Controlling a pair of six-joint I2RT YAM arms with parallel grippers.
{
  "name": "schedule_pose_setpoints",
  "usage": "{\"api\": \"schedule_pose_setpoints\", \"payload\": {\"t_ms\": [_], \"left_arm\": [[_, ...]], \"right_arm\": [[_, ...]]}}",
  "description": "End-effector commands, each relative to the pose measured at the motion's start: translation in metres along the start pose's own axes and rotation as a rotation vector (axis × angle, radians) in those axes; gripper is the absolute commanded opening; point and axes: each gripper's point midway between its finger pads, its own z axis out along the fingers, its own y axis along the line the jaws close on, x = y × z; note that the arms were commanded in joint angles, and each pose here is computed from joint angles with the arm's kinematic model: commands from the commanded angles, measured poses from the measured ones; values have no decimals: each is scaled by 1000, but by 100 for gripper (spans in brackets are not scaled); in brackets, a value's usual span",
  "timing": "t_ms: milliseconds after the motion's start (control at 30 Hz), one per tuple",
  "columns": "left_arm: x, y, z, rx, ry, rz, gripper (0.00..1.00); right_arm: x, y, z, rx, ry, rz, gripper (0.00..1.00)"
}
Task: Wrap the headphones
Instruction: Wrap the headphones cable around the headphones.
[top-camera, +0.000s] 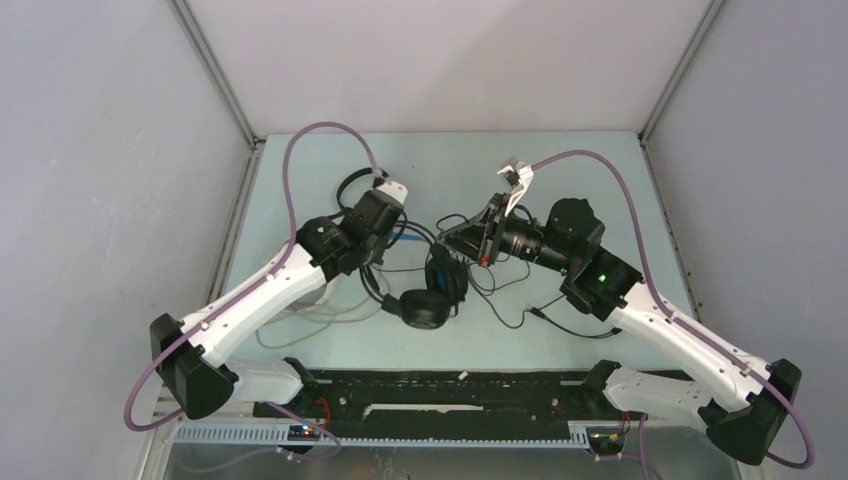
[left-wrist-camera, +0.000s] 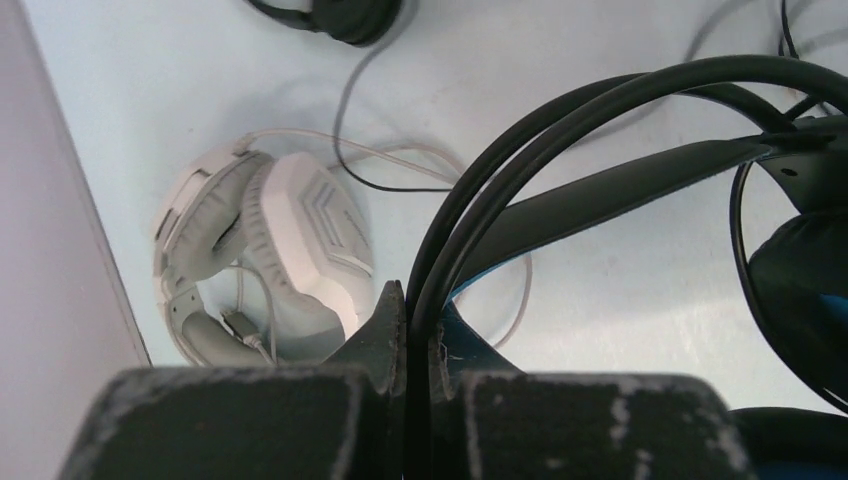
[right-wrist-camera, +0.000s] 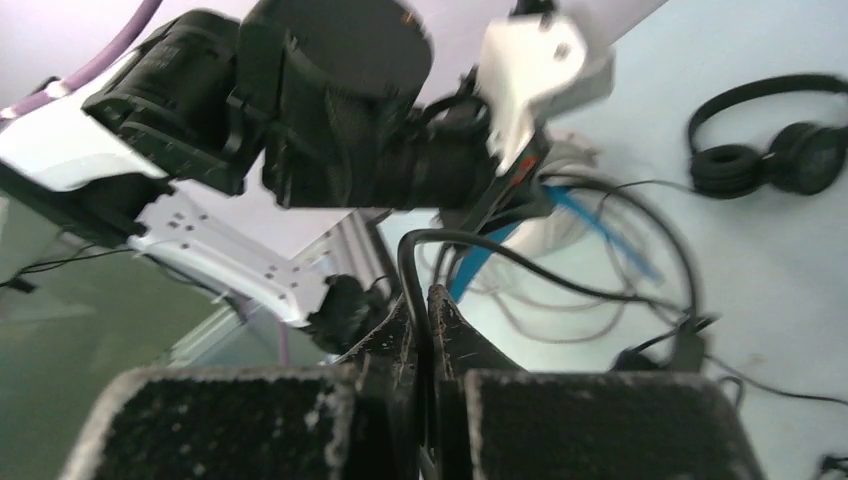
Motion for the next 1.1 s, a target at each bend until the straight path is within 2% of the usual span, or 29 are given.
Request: {"api": "schedule_pose_setpoints", "payload": {"t_ms": [0,233,367,533,700,1067], "left_arm": [[-64,35,-31,-119,-220,-360,0],[-93,87,-63,-319,-416,-568,0],[-104,107,-77,-352,-509,-706,0],[-118,116,-91,-281,-637,-852,0],[-125,113,-106,-166,-726,-976,0],[-124,123,-133,-84,-835,-1131,0]], "right_arm": [[-12,33,4,-46,0,129,0],[4,58,17,-106,99,145,0],[13,70,28,-142,132,148,0],[31,66,38,-103,164,123,0],[44,49,46,-33,173,-3,0],[72,33,63,100,192,-152,0]]}}
